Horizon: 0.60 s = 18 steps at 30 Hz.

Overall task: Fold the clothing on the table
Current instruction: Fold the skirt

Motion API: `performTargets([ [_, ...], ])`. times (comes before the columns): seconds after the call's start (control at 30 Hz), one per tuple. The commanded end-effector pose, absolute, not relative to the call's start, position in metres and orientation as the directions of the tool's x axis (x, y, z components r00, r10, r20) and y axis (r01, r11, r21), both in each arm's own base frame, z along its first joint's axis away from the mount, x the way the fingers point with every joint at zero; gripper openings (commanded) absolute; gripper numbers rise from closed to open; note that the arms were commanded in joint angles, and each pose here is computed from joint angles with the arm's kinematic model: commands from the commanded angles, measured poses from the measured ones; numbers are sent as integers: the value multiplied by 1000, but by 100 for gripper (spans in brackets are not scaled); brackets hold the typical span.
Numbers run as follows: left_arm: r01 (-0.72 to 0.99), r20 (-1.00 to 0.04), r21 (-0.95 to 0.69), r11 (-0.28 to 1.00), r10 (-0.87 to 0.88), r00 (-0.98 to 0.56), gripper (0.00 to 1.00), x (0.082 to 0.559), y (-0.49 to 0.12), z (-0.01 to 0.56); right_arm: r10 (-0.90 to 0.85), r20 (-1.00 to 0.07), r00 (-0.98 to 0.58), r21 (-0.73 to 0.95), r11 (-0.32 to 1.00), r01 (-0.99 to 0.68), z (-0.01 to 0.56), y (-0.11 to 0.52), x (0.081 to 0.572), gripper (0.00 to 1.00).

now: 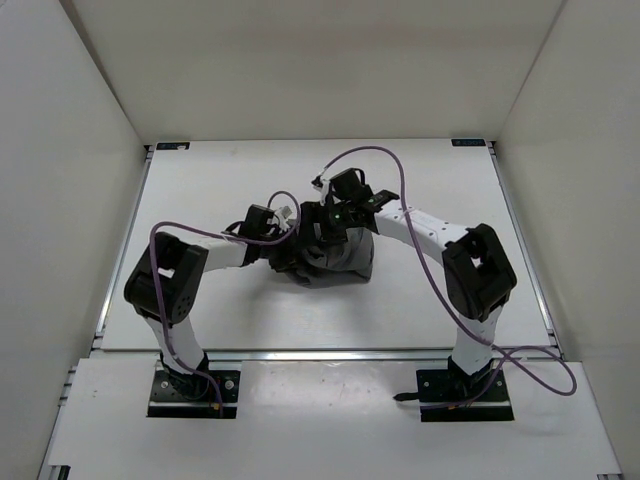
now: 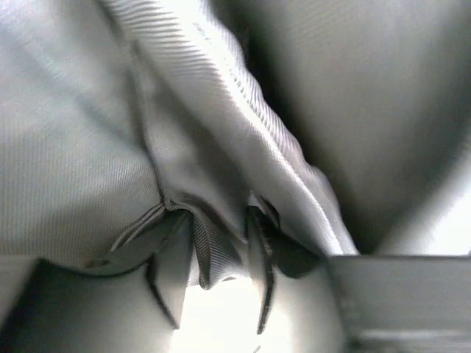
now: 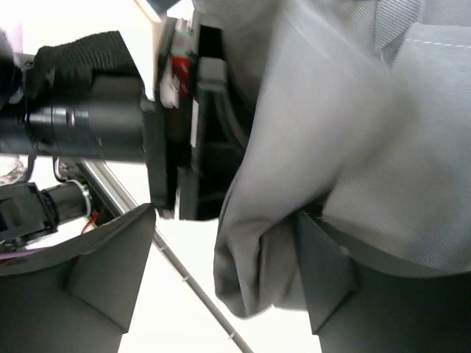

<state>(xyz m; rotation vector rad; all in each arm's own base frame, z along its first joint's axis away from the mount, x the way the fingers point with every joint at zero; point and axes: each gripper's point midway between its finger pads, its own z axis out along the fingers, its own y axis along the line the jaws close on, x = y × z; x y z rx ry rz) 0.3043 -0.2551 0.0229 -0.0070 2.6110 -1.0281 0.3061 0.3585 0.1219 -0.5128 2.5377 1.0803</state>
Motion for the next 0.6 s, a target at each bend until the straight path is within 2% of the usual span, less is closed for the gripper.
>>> performTargets([
  [0.0,94,-275,-666,740,-126,-953,48,292,-234,35,-150,-543,-826,628,580,-519,181,355,313,74],
  [0.1,101,-328,-703,704,-195,-925,72,304,-219,67,-88,-589,-804,626,579,-522,211,339,324,83],
  [0.13,125,-372,-706,697,-215,-903,89,309,-215,84,-68,-611,-788,627,566,-535,225,336,324,83],
  [0.17,118,-371,-710,694,-226,-901,96,309,-210,85,-38,-626,-779,623,577,-529,235,328,327,84],
  [0.27,128,-436,-707,696,-286,-853,99,320,-192,114,19,-676,-737,574,641,-509,245,306,337,78],
  [0.37,136,-488,-696,705,-326,-810,99,328,-176,138,48,-660,-750,545,717,-434,221,272,342,60],
  [0.43,158,-507,-701,695,-330,-796,98,330,-176,148,36,-607,-794,528,764,-370,184,255,338,27],
  [0.57,224,-529,-729,647,-325,-784,94,330,-195,167,-46,-565,-824,472,801,-368,142,249,332,16],
])
